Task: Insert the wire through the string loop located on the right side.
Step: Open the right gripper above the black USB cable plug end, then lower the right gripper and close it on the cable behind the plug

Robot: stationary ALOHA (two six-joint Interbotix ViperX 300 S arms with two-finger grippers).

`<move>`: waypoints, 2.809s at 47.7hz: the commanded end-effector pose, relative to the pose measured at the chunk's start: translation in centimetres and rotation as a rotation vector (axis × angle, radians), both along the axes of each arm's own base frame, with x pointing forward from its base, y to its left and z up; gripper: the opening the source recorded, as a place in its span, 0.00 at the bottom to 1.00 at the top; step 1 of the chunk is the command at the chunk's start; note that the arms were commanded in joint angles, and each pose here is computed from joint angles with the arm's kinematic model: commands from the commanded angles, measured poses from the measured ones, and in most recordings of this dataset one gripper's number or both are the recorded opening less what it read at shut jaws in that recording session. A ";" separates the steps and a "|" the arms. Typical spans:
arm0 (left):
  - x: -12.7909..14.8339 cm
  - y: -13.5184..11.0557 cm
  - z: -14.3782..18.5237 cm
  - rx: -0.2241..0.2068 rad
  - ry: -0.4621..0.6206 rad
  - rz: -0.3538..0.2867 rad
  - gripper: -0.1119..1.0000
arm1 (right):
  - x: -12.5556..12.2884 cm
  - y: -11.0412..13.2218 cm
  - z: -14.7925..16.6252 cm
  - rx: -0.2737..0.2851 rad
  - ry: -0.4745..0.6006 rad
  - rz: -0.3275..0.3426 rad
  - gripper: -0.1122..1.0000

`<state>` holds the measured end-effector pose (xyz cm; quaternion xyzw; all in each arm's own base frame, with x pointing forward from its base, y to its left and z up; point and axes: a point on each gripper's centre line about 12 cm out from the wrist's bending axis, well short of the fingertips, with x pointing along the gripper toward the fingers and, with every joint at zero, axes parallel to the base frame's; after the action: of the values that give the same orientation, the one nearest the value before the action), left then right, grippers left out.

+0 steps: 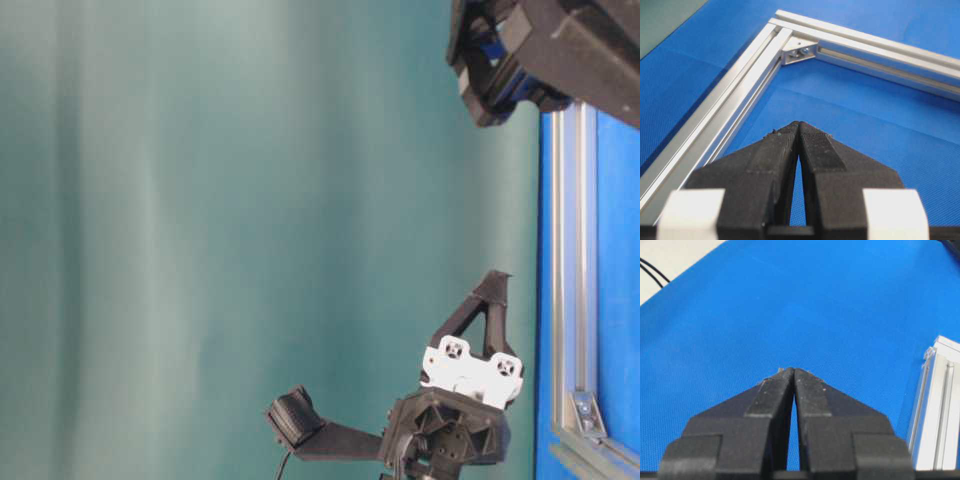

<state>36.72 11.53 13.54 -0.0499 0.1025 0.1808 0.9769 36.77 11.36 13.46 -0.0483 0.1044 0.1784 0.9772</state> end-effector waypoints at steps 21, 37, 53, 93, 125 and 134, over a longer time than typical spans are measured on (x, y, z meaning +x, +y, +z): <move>0.4 -0.4 2.0 0.025 -0.031 -0.031 0.10 | 0.0 0.5 1.9 0.026 -0.039 0.008 0.07; 0.4 -0.4 2.0 0.026 -0.032 -0.031 0.10 | -0.1 0.5 1.5 0.052 0.003 -0.002 0.73; 0.5 -0.4 2.1 0.026 -0.035 -0.031 0.10 | -0.1 0.4 1.2 0.057 0.017 -0.012 0.88; 0.3 -0.5 1.9 0.022 -0.027 -0.031 0.10 | 2.1 1.0 -6.1 0.095 0.190 -0.095 0.87; 0.3 -0.5 1.9 0.022 -0.026 -0.031 0.10 | 2.2 1.1 -6.0 0.086 0.183 -0.088 0.08; 0.3 -0.5 1.9 0.021 -0.024 -0.031 0.10 | 2.2 1.1 -6.0 0.085 0.184 -0.087 0.07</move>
<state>36.76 11.07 13.89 -0.0437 0.1120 0.1681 0.9784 38.45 12.13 6.42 0.0121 0.2052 0.1406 0.9685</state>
